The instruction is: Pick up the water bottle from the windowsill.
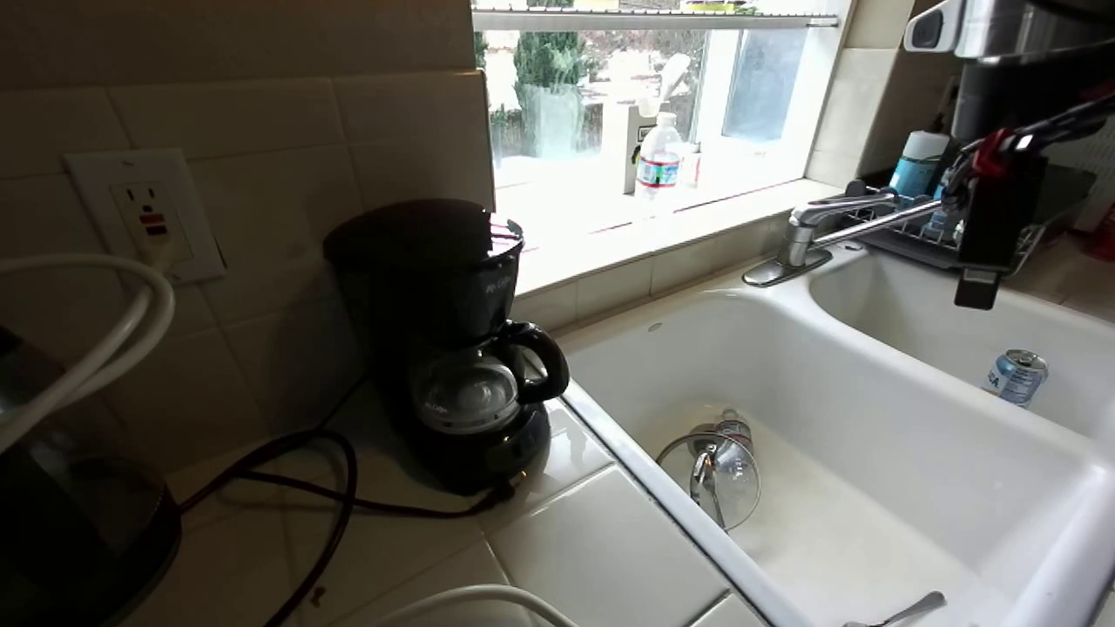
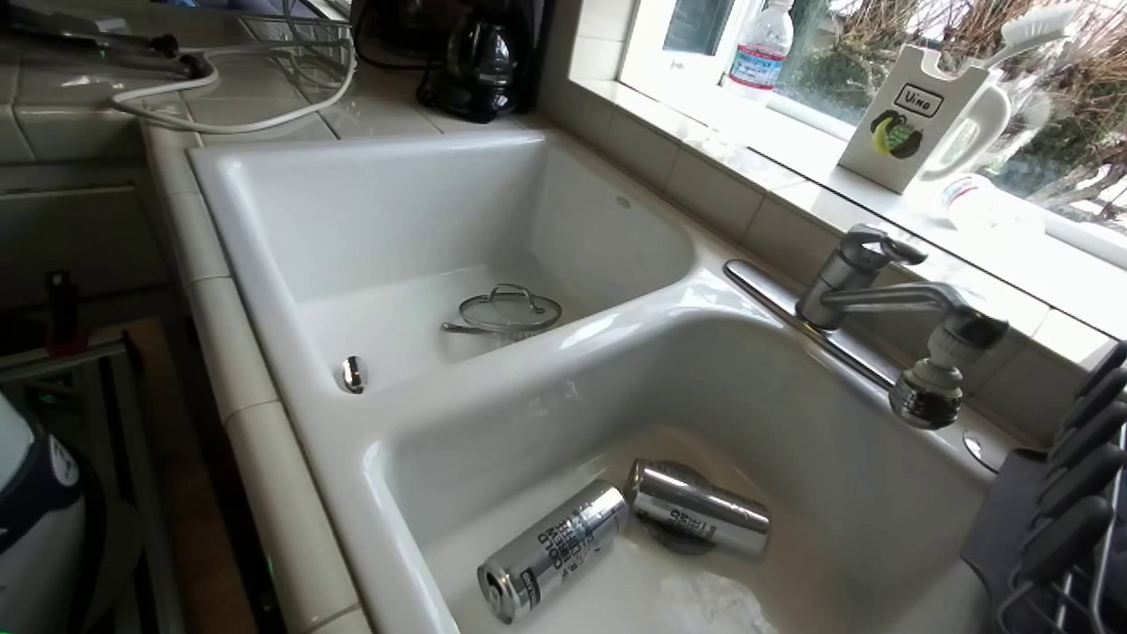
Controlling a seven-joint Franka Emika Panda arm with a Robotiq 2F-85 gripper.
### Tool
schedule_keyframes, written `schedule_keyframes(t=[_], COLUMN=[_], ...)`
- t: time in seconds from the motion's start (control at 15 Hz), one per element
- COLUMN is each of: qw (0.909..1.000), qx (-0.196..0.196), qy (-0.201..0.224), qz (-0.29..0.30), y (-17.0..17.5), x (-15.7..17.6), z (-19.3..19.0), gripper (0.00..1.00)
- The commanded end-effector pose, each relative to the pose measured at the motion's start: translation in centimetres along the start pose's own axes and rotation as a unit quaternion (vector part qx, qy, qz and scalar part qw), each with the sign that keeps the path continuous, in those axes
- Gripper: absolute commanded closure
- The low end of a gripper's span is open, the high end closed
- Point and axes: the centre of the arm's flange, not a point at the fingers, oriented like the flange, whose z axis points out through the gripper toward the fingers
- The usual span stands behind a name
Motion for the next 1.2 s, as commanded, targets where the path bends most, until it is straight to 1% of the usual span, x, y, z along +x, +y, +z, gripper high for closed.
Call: schedule_keyframes(t=[0.0, 0.13, 0.27, 0.33, 0.4, 0.47, 0.73, 0.93, 1.07, 1.13], qw=[0.9997, 0.9994, 0.9992, 0.9989, 0.9983, 0.9973, 0.9923, 0.9846, 0.976, 0.9735], qx=[0.014, 0.027, 0.025, 0.019, -0.007, -0.022, -0.045, -0.063, -0.066, -0.055], qy=[0.015, 0.019, 0.028, 0.037, 0.051, 0.061, 0.091, 0.139, 0.189, 0.205], qz=[0.015, 0.012, 0.014, 0.019, 0.026, 0.036, 0.07, 0.086, 0.085, 0.085], y=[2.4, 2.6, 2.7, 2.8, 3.2, 4.0, 7.7, 10.1, 11.5, 11.8], x=[0.5, 1.0, 1.5, 1.7, 1.8, 2.1, 4.0, 7.0, 9.6, 11.0], z=[-2.3, -3.2, -3.9, -4.2, -4.5, -4.9, -7.1, -9.2, -10.3, -10.7], gripper=[0.0, 0.0, 0.0, 0.0, 0.0, 0.0, 0.0, 0.0, 0.0, 0.0])
